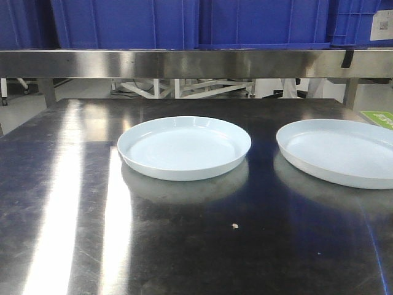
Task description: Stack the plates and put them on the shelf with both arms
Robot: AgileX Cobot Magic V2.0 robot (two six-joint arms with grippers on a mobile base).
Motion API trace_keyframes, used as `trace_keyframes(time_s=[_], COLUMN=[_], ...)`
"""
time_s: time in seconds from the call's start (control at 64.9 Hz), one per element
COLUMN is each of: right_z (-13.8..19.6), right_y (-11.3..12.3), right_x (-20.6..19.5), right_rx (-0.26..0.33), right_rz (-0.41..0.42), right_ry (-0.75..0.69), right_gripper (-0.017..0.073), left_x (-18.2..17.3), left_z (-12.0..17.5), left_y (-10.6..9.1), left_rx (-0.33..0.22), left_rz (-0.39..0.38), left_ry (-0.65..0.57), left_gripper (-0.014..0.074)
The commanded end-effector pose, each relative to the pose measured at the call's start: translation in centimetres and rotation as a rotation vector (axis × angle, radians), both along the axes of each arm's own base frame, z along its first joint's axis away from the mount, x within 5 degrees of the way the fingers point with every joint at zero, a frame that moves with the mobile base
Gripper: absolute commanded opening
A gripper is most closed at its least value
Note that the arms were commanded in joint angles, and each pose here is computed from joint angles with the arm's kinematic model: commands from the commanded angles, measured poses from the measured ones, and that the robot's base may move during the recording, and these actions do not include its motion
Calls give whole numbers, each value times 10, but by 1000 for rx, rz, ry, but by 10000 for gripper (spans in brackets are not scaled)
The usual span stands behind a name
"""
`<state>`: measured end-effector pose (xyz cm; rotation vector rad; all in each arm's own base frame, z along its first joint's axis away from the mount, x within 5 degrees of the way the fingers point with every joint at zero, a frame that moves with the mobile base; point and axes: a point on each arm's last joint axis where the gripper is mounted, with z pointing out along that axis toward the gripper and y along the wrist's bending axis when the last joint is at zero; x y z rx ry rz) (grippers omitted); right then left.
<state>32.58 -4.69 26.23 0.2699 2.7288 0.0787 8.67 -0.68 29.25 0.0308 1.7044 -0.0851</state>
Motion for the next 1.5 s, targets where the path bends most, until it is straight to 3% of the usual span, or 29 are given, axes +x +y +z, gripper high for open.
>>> trace_keyframes(time_s=[0.0,0.17,1.002,1.48], right_z=[10,-4,-29,-27], right_y=[-2,-1,2,2], right_x=[8,19,37,39], right_rx=[5,34,59,78], right_rz=[-3,12,39,38], right_ry=[-50,3,67,83], right_gripper=[395,395,386,98], left_x=[0,0,0,0], left_z=[17,17,17,17], left_y=[2,2,2,2], left_rx=[-21,-21,-21,-21], left_rz=[26,26,26,26], left_ry=[-101,-101,-101,-101], left_gripper=[82,82,82,82])
